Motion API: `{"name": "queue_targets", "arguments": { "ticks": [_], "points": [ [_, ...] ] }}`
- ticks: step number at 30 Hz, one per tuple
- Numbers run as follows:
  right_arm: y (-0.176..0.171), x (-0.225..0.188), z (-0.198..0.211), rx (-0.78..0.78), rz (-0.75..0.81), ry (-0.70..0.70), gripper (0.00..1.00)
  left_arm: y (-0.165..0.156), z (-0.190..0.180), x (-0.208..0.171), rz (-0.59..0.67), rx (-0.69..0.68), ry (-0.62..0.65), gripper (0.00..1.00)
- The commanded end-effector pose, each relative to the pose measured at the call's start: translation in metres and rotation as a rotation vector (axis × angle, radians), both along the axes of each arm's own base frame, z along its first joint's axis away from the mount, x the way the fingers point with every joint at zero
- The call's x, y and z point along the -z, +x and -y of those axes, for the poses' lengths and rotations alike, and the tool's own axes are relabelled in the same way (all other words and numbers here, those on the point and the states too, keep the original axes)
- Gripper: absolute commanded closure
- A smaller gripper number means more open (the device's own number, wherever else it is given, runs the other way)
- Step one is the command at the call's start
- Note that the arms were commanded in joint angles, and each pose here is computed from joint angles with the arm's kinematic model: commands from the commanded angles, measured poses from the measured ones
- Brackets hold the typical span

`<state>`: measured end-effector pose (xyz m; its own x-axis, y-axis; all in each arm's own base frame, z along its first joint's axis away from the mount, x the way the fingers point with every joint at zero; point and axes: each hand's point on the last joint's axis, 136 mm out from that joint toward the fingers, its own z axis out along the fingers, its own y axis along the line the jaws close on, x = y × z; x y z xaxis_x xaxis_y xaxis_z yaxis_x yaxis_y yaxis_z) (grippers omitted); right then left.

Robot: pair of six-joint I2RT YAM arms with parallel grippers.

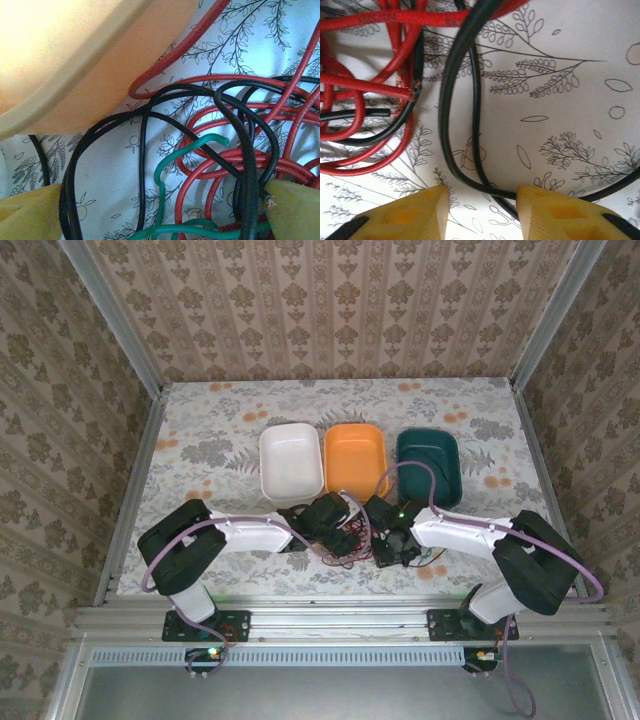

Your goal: Untangle the cables

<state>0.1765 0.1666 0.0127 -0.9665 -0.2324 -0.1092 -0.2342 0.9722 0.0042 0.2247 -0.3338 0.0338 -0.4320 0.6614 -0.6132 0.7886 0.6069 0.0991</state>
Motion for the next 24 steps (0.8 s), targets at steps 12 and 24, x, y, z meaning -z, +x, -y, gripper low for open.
{"name": "queue_targets", "arguments": {
  "ticks": [12, 24],
  "points": [
    [0.002, 0.014, 0.004, -0.034, 0.007, -0.147, 0.74, -0.012, -0.030, 0.023, -0.067, -0.009, 0.132, 0.02],
    [0.007, 0.007, -0.003, -0.089, 0.027, -0.110, 0.65, -0.011, -0.029, 0.022, -0.066, -0.009, 0.132, 0.02]
  ]
}}
